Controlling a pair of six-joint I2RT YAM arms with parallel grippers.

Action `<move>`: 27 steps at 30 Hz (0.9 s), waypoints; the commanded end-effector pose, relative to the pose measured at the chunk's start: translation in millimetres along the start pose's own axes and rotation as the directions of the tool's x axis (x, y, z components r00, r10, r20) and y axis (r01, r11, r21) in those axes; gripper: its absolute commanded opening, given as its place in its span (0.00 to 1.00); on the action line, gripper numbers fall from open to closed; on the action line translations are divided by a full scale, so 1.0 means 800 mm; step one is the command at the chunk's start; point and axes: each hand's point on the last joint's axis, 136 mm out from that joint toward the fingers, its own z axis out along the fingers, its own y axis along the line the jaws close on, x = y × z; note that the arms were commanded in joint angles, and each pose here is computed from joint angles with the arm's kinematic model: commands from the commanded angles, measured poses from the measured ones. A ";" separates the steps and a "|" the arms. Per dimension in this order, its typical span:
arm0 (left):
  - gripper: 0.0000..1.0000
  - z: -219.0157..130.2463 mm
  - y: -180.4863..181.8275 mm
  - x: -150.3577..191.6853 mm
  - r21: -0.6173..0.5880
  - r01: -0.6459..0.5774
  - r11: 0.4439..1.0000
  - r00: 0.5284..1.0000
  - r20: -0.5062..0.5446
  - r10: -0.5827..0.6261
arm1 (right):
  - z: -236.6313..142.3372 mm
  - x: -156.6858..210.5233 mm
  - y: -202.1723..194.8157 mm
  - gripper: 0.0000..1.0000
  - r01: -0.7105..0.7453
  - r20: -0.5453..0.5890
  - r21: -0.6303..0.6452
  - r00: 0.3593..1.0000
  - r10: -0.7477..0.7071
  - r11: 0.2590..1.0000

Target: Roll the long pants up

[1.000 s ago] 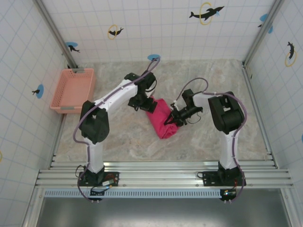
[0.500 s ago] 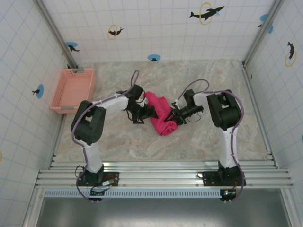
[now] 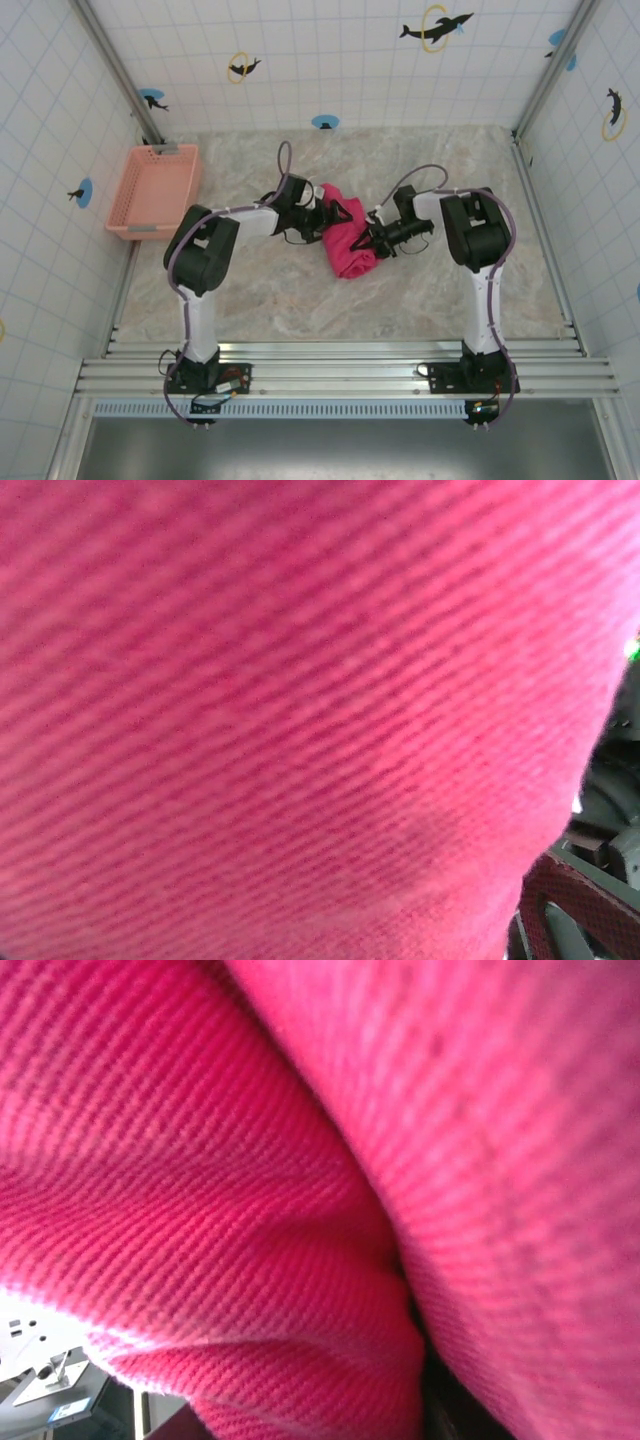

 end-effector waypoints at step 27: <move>0.00 -0.073 -0.066 -0.117 -0.554 -0.259 0.792 0.950 0.000 0.311 | -0.037 0.046 -0.166 0.96 -0.146 0.051 0.467 0.989 0.138 0.872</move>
